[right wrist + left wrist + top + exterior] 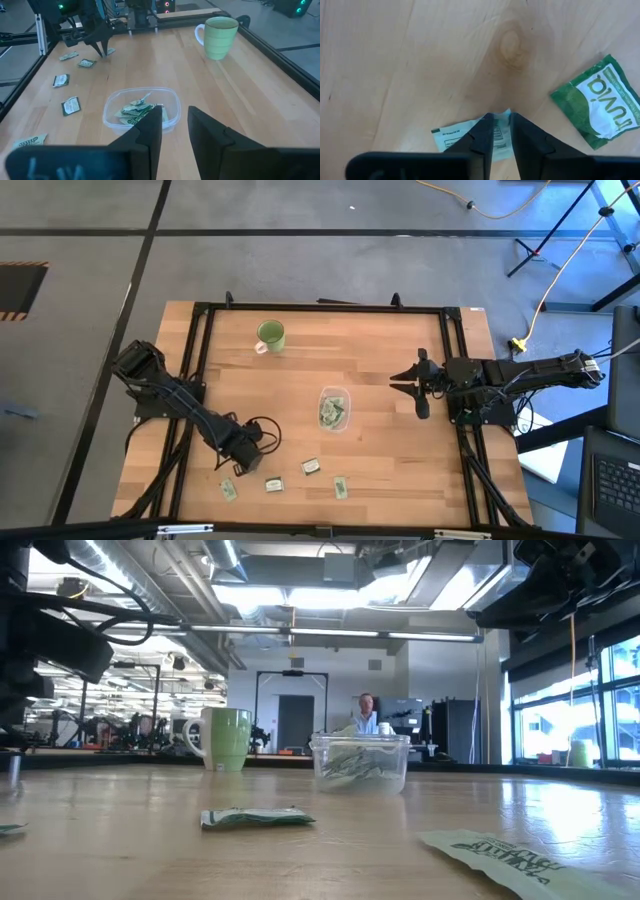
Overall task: Pick and place items into bin
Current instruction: Put the stevia packet into the transparent bin
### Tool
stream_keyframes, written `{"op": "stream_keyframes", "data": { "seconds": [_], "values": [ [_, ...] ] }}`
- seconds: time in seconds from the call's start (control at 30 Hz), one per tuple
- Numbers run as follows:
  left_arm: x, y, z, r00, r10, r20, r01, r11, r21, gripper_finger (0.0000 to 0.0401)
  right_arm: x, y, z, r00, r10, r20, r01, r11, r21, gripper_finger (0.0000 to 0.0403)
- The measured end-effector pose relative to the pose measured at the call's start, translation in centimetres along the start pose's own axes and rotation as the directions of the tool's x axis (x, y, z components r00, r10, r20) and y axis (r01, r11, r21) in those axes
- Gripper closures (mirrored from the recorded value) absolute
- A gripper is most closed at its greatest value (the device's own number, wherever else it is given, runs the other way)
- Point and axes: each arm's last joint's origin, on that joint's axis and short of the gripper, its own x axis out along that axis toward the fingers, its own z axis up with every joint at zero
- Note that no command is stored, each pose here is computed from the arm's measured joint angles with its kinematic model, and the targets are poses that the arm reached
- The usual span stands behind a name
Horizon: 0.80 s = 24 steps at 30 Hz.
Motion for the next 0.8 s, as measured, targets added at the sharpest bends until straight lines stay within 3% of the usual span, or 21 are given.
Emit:
{"op": "stream_keyframes", "data": {
  "seconds": [0.27, 0.5, 0.6, 0.8],
  "values": [
    [0.1, 0.1, 0.0, 1.000, 0.008, 0.000, -0.008, 1.000, -0.010, 0.0395, 0.0, 0.0, 0.0, 1.000, 0.000, 0.000, 0.000, 1.000, -0.021, 0.0305],
    [-0.7, -0.1, 0.5, 1.000, -0.015, -0.009, 0.015, 1.000, -0.007, 0.0399, 0.0, 0.0, 0.0, 1.000, 0.000, 0.000, 0.000, 1.000, -0.024, 0.0305],
    [-2.9, -0.9, 1.9, 0.993, -0.096, 0.073, 0.094, 0.995, 0.027, 0.0398, 0.0, 0.0, 0.0, 1.000, 0.000, -0.001, 0.000, 1.000, -0.029, 0.0305],
    [-7.0, -1.2, 6.2, 0.944, -0.138, 0.299, 0.130, 0.990, 0.045, 0.0399, 0.0, 0.0, 0.0, 1.000, -0.001, -0.003, 0.001, 0.999, -0.053, 0.0305]
  ]
}}
